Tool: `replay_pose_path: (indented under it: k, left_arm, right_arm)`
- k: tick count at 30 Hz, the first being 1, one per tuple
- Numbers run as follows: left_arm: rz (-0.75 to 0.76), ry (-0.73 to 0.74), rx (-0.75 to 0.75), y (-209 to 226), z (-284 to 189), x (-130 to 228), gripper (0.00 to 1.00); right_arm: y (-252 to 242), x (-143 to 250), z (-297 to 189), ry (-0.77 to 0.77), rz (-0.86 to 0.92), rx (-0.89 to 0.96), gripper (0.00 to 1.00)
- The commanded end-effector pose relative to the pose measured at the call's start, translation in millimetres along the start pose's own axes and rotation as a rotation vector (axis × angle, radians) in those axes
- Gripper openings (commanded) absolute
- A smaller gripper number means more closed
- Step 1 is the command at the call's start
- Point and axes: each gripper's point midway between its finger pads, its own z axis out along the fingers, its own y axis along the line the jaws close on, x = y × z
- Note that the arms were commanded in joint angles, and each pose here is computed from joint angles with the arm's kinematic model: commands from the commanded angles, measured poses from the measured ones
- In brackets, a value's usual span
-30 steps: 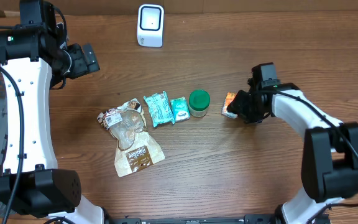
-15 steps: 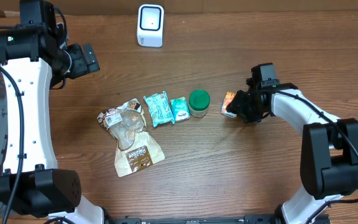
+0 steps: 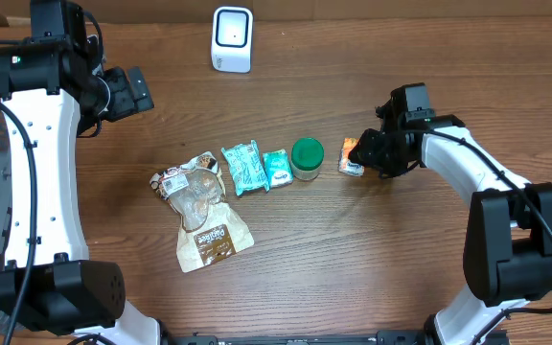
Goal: Scan the item barcode
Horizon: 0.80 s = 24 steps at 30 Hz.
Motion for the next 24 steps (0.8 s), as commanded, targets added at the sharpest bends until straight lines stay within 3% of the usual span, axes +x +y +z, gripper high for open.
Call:
replay_pose_path:
  k: [1, 6, 11, 19, 24]
  left_arm:
    - [0.002, -0.018, 0.015, -2.7, -6.9, -1.9, 1.0]
    - [0.002, -0.018, 0.015, -2.7, -6.9, -1.9, 1.0]
    - [0.002, -0.019, 0.015, -2.7, -6.9, -2.0, 1.0]
    - [0.002, -0.018, 0.015, -2.7, -6.9, -1.9, 1.0]
    - [0.002, -0.018, 0.015, -2.7, -6.9, -1.9, 1.0]
  right_arm:
    - [-10.7, 8.6, 13.0, 0.018, -0.005, 0.018, 0.37]
    - [-20.9, 16.6, 31.8, 0.051, 0.007, 0.03, 0.32]
    - [-25.7, 19.1, 37.4, 0.068, 0.017, 0.037, 0.04]
    - [-4.9, 5.7, 7.7, 0.054, 0.045, -0.121, 0.04]
    - [44.7, -8.8, -59.0, 0.025, -0.039, -0.431, 0.04]
